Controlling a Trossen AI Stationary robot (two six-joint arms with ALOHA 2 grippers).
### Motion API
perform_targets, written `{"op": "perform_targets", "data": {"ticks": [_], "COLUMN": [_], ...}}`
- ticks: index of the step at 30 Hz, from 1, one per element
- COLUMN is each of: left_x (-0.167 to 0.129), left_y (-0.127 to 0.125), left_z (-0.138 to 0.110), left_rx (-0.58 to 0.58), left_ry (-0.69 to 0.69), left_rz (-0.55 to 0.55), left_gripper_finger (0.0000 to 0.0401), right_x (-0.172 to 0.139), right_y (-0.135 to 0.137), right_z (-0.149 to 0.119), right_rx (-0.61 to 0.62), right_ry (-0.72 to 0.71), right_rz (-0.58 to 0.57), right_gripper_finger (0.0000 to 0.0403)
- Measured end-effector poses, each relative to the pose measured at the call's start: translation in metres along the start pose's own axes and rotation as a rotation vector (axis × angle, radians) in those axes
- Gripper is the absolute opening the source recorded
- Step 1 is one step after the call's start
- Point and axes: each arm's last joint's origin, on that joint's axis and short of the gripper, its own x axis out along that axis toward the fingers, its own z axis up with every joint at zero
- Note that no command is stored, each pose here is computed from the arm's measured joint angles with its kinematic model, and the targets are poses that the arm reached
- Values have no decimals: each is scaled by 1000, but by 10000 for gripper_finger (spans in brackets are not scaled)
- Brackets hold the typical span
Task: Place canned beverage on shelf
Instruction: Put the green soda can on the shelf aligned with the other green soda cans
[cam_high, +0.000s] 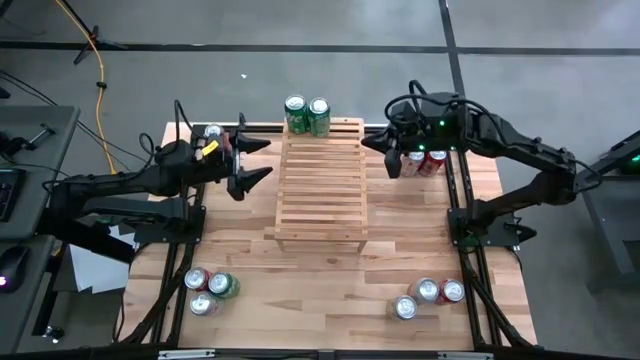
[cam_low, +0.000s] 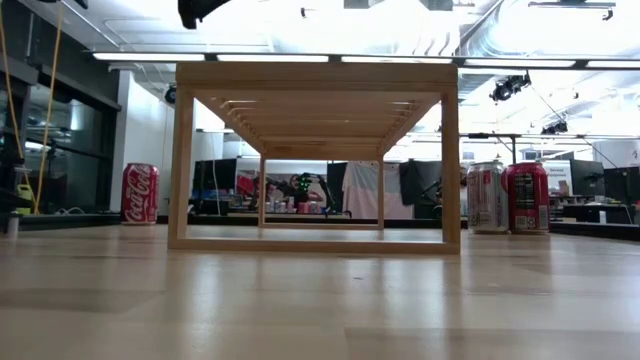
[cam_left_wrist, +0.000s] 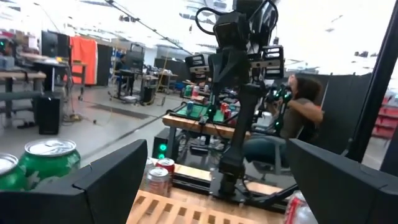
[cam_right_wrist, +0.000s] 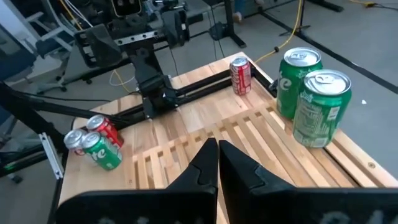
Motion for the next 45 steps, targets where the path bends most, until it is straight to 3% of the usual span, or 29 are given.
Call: {"op": "perform_targets", "data": {"ticks": [7,20,28,35,45], "left_x": [0,0,0,0,-2], "left_y": [1,1,2,2,1], "left_z": [0,-1,-1,-1,3], "left_rx": [19,-101,-101,-99,-39], "left_ry": [-4,0,-1,-1,-19], "left_rz": [40,44,44,44,41], "left_gripper_finger": [374,373,336,246,13], "right_x": [0,-1,-1,-1,-1], "right_y": [7,6,6,6,5], "right_z": [-5,-12,-13,-14,-14], "right_rx": [-29,-87,-106,-106,-106], "right_ry": [35,111,123,129,132], "right_rz": [22,10,8,7,3], "right_gripper_finger": [0,0,0,0,0]}}
